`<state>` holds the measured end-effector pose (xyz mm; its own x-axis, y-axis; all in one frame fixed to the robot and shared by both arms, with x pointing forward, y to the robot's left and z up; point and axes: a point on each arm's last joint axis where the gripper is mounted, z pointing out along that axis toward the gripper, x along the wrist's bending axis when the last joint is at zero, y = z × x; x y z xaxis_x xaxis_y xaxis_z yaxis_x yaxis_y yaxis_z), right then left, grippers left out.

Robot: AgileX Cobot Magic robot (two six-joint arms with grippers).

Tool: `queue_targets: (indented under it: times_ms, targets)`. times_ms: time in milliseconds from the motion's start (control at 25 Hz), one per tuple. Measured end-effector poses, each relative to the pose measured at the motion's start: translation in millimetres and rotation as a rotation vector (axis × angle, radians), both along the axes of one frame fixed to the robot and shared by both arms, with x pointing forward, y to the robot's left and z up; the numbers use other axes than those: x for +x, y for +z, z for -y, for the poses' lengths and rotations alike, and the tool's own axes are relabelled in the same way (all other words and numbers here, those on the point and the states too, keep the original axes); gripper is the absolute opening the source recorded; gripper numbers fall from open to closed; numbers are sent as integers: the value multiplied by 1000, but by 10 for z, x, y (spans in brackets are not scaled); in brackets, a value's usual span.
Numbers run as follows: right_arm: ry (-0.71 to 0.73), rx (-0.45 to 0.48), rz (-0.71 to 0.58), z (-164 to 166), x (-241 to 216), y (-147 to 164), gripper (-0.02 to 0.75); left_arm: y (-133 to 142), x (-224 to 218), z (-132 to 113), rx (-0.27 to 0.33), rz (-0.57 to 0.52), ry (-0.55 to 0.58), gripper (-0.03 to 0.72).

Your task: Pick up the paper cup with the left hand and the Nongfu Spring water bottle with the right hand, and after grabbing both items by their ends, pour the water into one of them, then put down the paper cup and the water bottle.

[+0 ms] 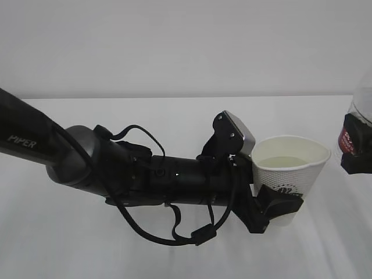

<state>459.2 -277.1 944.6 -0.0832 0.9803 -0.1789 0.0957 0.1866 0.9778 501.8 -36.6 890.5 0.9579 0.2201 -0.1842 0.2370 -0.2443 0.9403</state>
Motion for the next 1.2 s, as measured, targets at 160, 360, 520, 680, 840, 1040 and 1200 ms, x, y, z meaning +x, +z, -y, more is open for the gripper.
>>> queue_targets:
  times_ms: [160,360,520,680,840,1040,1200]
  targets:
    - [-15,91,-6,5,0,0,413,3,-1,1,-4,0,-2,495]
    - [-55,194,-10,31,2,-1,413,5,-2,2,-6,0,-3,495]
    - [-62,216,-11,35,2,-1,413,6,-1,2,-7,-1,-1,494]
    - [-76,220,-15,48,-9,-11,413,7,-2,2,-8,0,-2,491]
    - [-102,226,-29,73,-46,-42,413,16,-6,6,-19,0,-7,490]
    - [-143,230,-27,110,-47,-45,413,19,-7,7,-23,0,-8,489]
    - [-150,218,-72,110,-29,-147,413,22,-7,7,-25,-1,-8,489]
